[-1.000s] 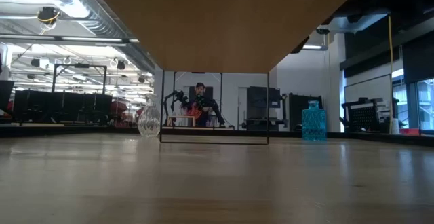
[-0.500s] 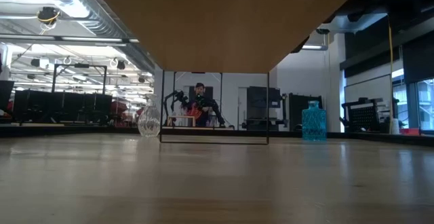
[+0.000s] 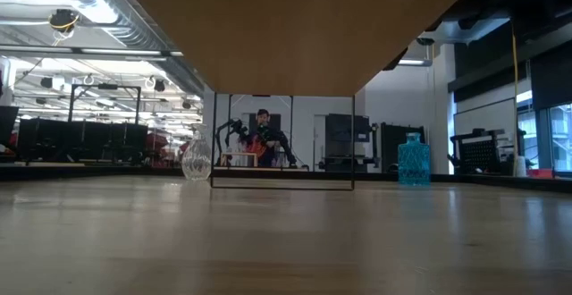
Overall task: Sort vases onto shelf
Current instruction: Put the yellow vase on the shelf align with the other yellow vases
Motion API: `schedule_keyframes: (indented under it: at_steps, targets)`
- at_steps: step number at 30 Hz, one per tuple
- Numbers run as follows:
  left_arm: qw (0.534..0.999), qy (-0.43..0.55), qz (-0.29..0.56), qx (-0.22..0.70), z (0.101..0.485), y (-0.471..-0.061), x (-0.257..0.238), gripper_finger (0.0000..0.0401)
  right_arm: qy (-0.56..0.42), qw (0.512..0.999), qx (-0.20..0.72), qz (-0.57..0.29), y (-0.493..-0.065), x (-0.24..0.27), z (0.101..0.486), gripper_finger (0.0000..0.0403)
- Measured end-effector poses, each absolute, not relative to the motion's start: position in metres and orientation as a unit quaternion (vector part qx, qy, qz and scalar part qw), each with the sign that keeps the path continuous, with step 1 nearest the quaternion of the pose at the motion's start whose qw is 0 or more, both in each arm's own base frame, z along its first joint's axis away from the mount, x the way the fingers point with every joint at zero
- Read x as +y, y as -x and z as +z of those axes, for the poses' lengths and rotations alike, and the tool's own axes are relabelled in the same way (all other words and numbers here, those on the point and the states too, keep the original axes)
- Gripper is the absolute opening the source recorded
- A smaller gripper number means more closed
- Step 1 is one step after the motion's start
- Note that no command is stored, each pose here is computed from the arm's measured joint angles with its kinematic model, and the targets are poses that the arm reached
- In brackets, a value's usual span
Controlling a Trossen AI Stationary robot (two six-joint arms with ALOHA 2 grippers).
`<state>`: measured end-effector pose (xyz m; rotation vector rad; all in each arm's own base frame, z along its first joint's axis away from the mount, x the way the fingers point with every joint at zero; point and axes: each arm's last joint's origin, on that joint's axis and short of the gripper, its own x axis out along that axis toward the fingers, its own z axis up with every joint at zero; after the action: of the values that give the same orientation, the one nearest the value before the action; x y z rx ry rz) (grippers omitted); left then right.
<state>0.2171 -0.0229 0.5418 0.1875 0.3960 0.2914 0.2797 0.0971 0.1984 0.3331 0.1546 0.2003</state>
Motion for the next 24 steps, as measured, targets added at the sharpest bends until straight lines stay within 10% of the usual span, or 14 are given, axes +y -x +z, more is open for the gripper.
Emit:
schedule_keyframes:
  at_steps: [24]
  targets:
    - [0.965, -0.088, 0.146, 0.198, 0.5417, -0.2178, -0.0175, 0.0037, -0.177, 0.98, 0.077, 0.05, -0.28, 0.0944, 0.1964, 0.0344]
